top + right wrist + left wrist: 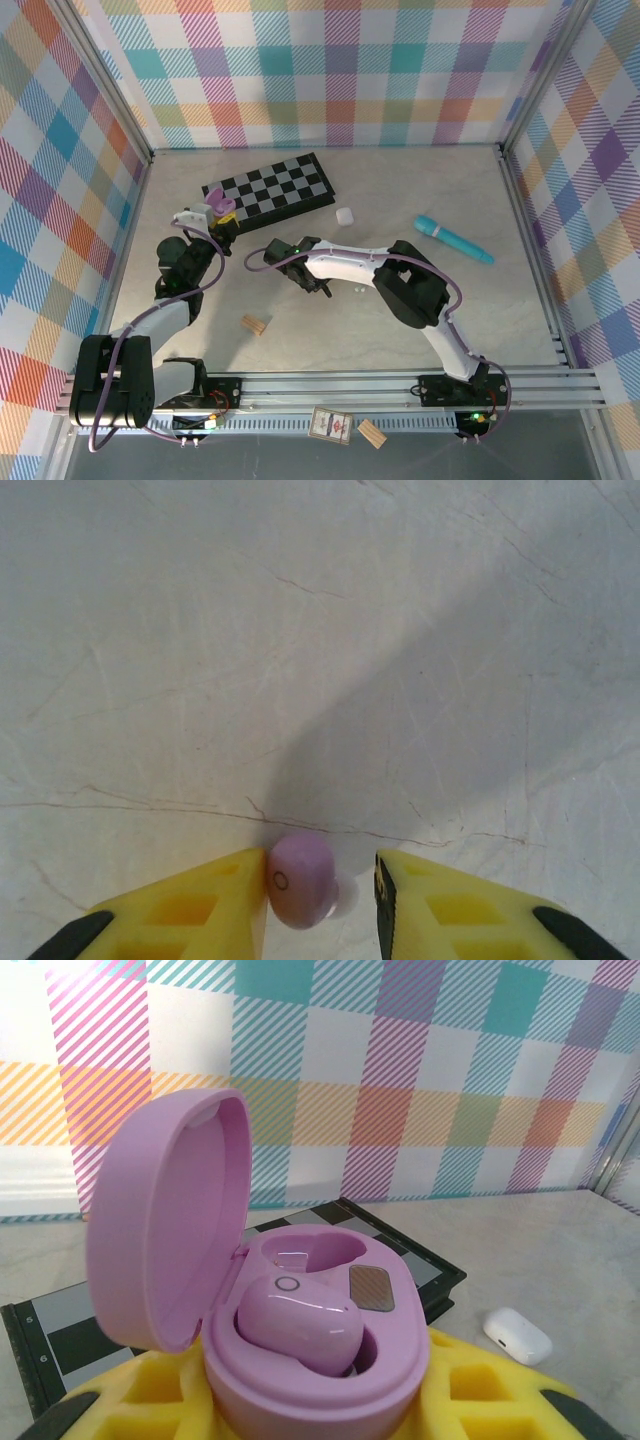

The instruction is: Insert wireless bluetooth earbuds into charging case

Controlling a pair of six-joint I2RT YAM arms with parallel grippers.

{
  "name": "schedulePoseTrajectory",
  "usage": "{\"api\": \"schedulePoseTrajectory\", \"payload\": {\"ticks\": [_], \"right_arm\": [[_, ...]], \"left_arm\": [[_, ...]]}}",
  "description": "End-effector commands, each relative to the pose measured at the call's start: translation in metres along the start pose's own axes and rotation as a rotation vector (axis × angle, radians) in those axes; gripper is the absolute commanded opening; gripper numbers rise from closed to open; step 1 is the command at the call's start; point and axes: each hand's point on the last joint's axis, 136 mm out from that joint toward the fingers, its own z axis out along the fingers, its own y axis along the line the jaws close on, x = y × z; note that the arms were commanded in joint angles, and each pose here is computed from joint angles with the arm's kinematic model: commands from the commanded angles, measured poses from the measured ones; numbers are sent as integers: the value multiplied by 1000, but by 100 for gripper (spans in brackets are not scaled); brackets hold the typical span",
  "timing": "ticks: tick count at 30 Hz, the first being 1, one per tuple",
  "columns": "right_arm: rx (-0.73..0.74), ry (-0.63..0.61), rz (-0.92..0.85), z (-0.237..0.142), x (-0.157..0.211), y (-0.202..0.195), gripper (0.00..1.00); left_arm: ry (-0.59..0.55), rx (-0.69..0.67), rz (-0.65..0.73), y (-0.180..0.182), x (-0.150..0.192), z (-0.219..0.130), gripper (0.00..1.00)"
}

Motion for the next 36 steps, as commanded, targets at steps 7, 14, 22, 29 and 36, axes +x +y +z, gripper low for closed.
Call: {"api": "schedulePoseTrajectory", "payload": {"ticks": [7, 14, 22, 29, 36], "right_arm": [[28, 5, -18, 5, -4, -2, 30], [-4, 24, -29, 9, -2, 5, 23], [-96, 6, 43, -5, -4, -3, 20], [-247, -56, 186, -43, -12, -31, 20], [-594, -38, 423, -81, -10, -57, 21]], "left_arm": [[-69, 24, 12, -3, -24, -2, 29], [-69, 36, 13, -5, -24, -2, 29], [-57, 65, 11, -9, -22, 0, 29], [-23, 141, 8, -23, -17, 3, 29], [72, 289, 121, -67, 0, 8, 28]]}}
